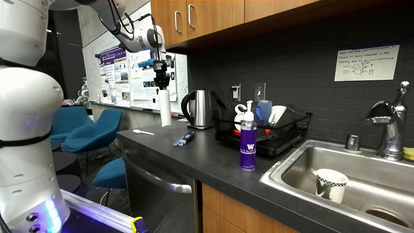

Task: Move the paper towel roll to the right.

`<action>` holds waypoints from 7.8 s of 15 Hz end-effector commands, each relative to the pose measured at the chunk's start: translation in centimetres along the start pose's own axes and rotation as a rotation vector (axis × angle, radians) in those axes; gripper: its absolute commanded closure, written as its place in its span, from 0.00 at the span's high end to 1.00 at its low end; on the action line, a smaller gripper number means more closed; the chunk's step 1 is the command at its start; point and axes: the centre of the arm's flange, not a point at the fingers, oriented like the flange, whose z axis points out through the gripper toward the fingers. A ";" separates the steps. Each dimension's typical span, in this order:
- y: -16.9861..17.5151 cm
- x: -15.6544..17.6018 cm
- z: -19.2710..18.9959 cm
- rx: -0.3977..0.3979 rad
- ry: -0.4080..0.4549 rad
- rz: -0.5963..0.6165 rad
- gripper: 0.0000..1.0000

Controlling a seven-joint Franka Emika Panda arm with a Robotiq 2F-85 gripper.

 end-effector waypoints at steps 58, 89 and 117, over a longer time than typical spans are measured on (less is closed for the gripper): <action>39.0 -13.5 -1.5 -0.109 -0.062 0.483 0.51; 51.2 -7.4 1.6 -0.122 -0.078 0.636 0.51; 47.4 -7.1 -4.1 -0.055 0.041 0.567 0.04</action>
